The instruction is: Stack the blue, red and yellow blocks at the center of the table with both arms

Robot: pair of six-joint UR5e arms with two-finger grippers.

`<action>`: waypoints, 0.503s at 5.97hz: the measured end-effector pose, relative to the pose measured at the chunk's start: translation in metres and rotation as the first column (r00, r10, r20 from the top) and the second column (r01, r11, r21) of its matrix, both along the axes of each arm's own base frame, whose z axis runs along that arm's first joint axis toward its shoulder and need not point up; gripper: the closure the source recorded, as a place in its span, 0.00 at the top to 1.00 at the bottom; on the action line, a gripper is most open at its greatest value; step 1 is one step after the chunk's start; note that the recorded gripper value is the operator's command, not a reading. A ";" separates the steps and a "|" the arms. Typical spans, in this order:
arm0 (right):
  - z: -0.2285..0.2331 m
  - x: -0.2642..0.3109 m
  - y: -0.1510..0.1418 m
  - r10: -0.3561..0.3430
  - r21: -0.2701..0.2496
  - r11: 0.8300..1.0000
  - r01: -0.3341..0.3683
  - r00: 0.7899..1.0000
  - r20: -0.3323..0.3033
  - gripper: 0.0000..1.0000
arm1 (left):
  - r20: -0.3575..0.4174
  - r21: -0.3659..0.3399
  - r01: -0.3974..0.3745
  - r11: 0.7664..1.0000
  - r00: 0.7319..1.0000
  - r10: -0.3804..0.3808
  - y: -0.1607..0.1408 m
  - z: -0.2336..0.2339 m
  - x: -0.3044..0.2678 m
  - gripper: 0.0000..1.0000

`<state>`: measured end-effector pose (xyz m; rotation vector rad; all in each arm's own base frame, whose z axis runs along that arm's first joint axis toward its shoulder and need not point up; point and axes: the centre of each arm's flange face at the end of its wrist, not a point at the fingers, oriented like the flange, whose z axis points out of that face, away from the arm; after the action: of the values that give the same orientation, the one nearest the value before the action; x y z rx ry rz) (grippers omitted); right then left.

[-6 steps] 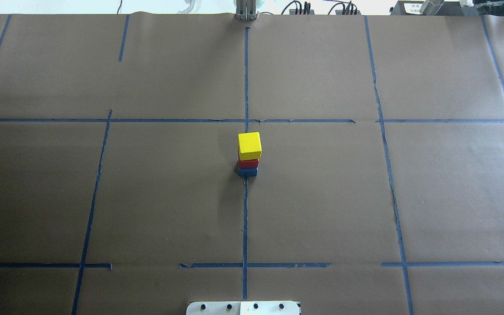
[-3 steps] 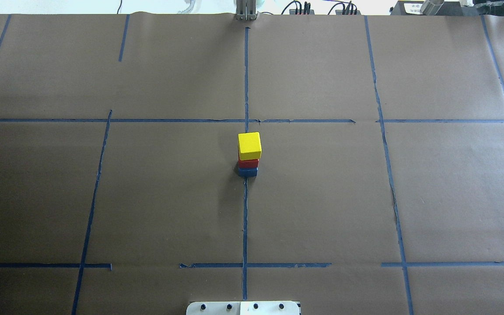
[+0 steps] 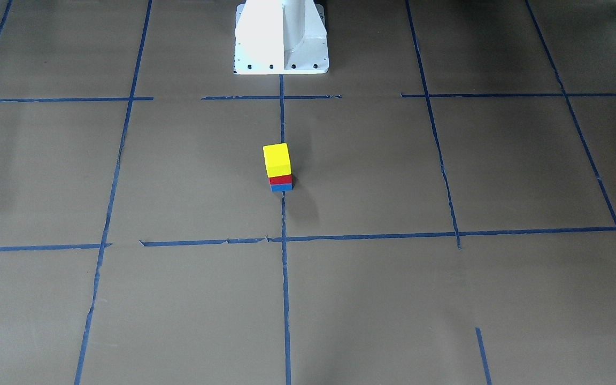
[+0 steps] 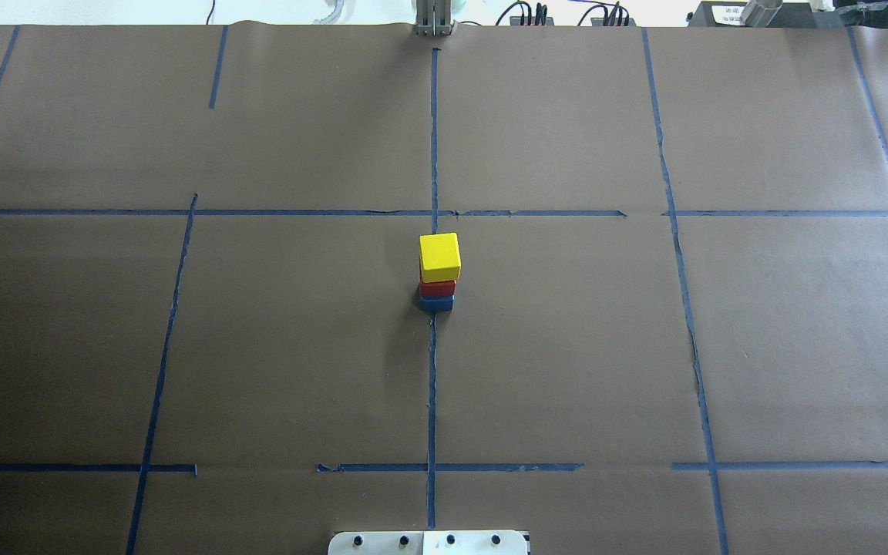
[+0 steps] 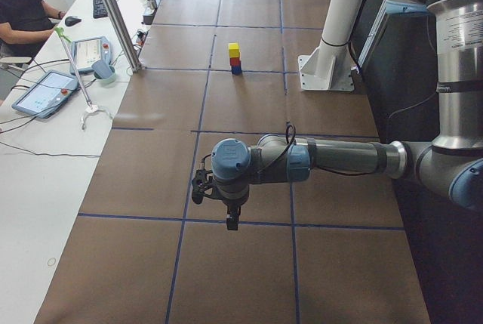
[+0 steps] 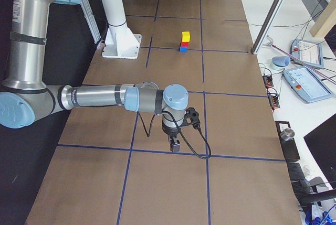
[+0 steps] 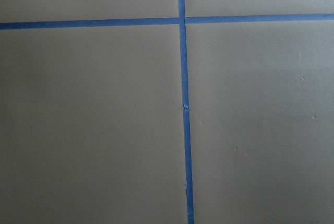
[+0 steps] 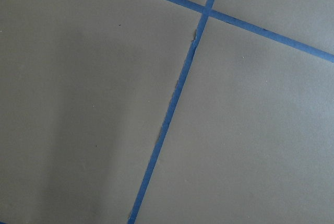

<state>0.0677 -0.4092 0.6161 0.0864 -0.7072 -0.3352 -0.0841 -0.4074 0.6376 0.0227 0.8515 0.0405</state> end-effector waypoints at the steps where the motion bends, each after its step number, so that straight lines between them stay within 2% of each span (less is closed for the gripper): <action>1: -0.009 0.000 0.003 0.002 0.013 1.000 -0.002 1.000 0.002 1.00 | -0.001 -0.005 -0.001 1.000 1.000 0.001 0.002 0.004 0.000 1.00; 3: -0.016 0.000 0.010 0.003 0.022 1.000 -0.003 1.000 0.004 1.00 | 0.009 -0.008 -0.009 1.000 1.000 0.009 0.005 0.009 0.003 1.00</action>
<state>0.0673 -0.3994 0.6001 0.1092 -0.7076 -0.3399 -0.0816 -0.4019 0.6466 0.0114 0.8423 0.0457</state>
